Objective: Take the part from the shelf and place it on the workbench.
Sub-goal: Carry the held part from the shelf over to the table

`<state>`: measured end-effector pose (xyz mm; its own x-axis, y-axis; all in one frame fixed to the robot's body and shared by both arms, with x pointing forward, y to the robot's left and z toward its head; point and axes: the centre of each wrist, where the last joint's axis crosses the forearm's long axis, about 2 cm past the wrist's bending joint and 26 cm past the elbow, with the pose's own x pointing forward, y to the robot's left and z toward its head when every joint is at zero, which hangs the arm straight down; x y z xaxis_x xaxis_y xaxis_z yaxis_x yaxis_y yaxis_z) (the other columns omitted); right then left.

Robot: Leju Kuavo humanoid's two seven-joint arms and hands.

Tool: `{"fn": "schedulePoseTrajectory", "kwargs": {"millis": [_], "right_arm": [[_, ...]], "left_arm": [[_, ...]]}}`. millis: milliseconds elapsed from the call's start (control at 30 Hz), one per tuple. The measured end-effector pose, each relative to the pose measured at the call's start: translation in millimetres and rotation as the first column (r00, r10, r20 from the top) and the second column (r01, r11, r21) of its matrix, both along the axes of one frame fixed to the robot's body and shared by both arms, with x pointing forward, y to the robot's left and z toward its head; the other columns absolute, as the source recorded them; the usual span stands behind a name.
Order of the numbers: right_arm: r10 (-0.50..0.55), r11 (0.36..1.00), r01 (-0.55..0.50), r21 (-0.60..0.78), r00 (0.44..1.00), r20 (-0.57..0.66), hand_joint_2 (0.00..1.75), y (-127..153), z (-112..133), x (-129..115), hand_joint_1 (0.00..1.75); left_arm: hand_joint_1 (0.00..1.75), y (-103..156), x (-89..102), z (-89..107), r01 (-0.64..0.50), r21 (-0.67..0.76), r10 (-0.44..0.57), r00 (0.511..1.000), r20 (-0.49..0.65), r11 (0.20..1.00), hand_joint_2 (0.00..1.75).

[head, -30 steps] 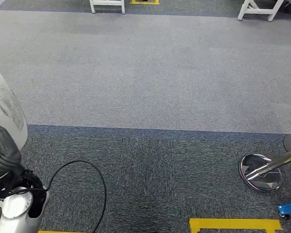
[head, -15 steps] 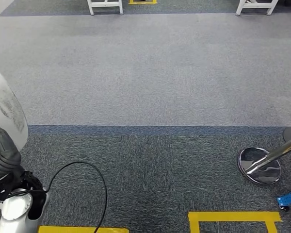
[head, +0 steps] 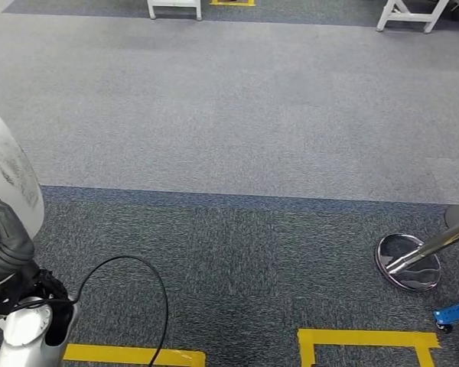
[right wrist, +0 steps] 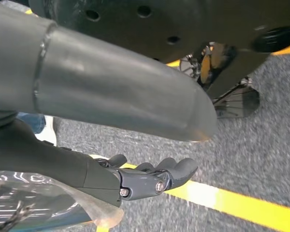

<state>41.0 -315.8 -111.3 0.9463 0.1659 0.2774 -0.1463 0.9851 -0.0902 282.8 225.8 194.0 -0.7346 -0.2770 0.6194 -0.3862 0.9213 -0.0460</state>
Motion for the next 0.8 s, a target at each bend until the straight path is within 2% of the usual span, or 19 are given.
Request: {"fn": "schedulePoseTrajectory", "kwargs": {"millis": [500,800], "right_arm": [[0.002,1.0,-0.002,0.003,1.0,0.001,0.0,0.5,-0.3,-2.4,0.0],[0.009,1.0,-0.009,0.006,1.0,0.006,0.0,1.0,-0.1,-0.3,0.0]], "left_arm": [[1.75,0.0,-0.3,-0.5,-0.006,-0.004,0.006,1.0,0.0,1.0,1.75],[1.75,1.1,-0.2,-0.1,-0.04,0.048,0.038,0.999,0.034,0.998,1.75]]}}
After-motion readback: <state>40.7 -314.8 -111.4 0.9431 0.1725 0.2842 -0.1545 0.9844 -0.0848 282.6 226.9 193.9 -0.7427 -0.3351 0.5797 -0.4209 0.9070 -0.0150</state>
